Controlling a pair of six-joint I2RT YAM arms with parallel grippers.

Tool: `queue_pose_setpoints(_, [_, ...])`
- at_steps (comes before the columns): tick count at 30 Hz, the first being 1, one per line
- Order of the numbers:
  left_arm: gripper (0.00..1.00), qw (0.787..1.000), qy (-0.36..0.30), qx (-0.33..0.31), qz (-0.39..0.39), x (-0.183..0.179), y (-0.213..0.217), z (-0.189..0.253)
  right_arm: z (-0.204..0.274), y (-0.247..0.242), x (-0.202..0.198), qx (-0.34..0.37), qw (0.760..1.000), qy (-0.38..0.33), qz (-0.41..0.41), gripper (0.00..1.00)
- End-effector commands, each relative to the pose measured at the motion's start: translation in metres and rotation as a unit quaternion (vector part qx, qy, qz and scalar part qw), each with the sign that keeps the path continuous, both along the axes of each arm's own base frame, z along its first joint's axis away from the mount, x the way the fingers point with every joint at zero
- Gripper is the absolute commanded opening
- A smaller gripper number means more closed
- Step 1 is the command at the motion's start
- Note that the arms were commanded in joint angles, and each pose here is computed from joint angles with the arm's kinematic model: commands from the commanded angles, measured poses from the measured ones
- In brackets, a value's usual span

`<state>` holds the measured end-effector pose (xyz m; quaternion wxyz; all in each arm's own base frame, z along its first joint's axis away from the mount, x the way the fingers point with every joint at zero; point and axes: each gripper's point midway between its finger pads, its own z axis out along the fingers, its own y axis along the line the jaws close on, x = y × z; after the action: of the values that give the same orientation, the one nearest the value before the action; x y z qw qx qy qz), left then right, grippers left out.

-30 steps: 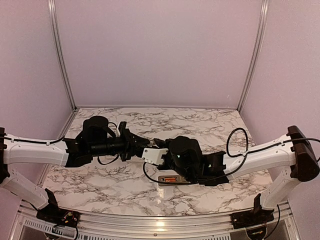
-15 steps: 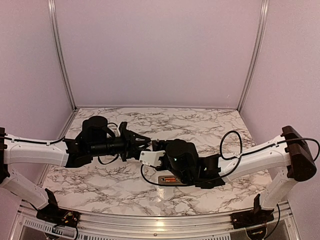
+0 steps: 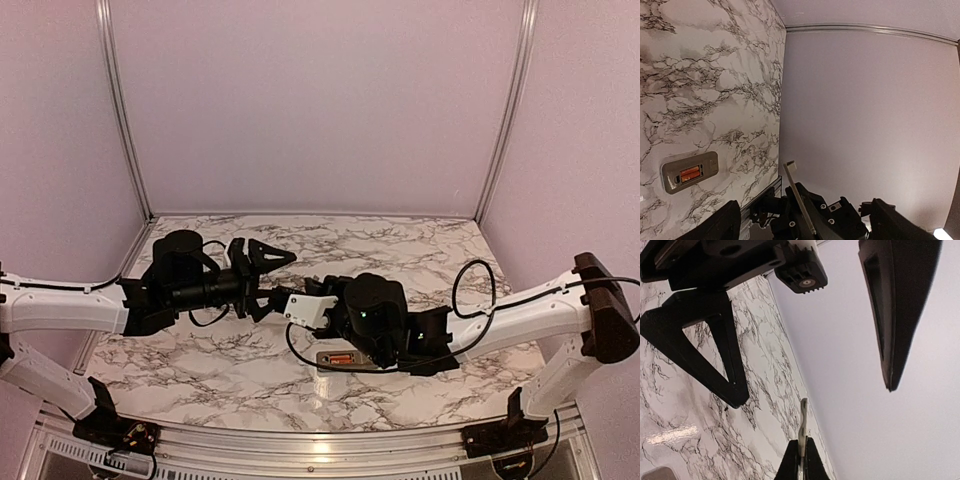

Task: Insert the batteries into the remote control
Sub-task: Pass from the right arm to the left

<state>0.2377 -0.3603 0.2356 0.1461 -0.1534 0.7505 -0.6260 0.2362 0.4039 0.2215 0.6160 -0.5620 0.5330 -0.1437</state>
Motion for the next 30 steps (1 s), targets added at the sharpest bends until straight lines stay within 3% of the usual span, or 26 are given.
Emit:
queue_pose_setpoints(1, [0.99, 0.999, -0.035, -0.008, 0.039, 0.011, 0.024, 0.020, 0.020, -0.004, 0.001, 0.080, 0.996, 0.044, 0.017, 0.00])
queue_pose_setpoints(6, [0.99, 0.992, -0.085, 0.031, 0.089, 0.020, 0.054, 0.037, 0.035, -0.007, 0.008, 0.150, 0.984, 0.095, 0.029, 0.00])
queue_pose_setpoints(9, [0.99, 0.980, -0.133, 0.068, 0.129, 0.026, 0.076, 0.048, 0.051, -0.015, 0.016, 0.223, 0.964, 0.141, 0.025, 0.00])
queue_pose_setpoints(14, [0.99, 0.936, -0.250, 0.144, 0.204, 0.033, 0.117, 0.073, 0.080, -0.029, 0.019, 0.360, 0.902, 0.234, 0.044, 0.00])
queue_pose_setpoints(17, [0.99, 0.915, -0.288, 0.170, 0.227, 0.032, 0.132, 0.076, 0.091, -0.038, 0.019, 0.426, 0.858, 0.283, 0.045, 0.00])
queue_pose_setpoints(22, [0.99, 0.888, -0.361, 0.226, 0.172, 0.027, 0.116, 0.073, 0.106, -0.051, 0.019, 0.513, 0.792, 0.329, 0.033, 0.00])
queue_pose_setpoints(26, [0.99, 0.847, -0.444, 0.281, 0.080, 0.013, 0.082, 0.067, 0.114, -0.057, 0.014, 0.563, 0.742, 0.364, 0.034, 0.00])
queue_pose_setpoints(30, [0.99, 0.801, -0.501, 0.326, 0.033, -0.002, 0.051, 0.061, 0.107, -0.053, 0.012, 0.577, 0.707, 0.407, 0.030, 0.00])
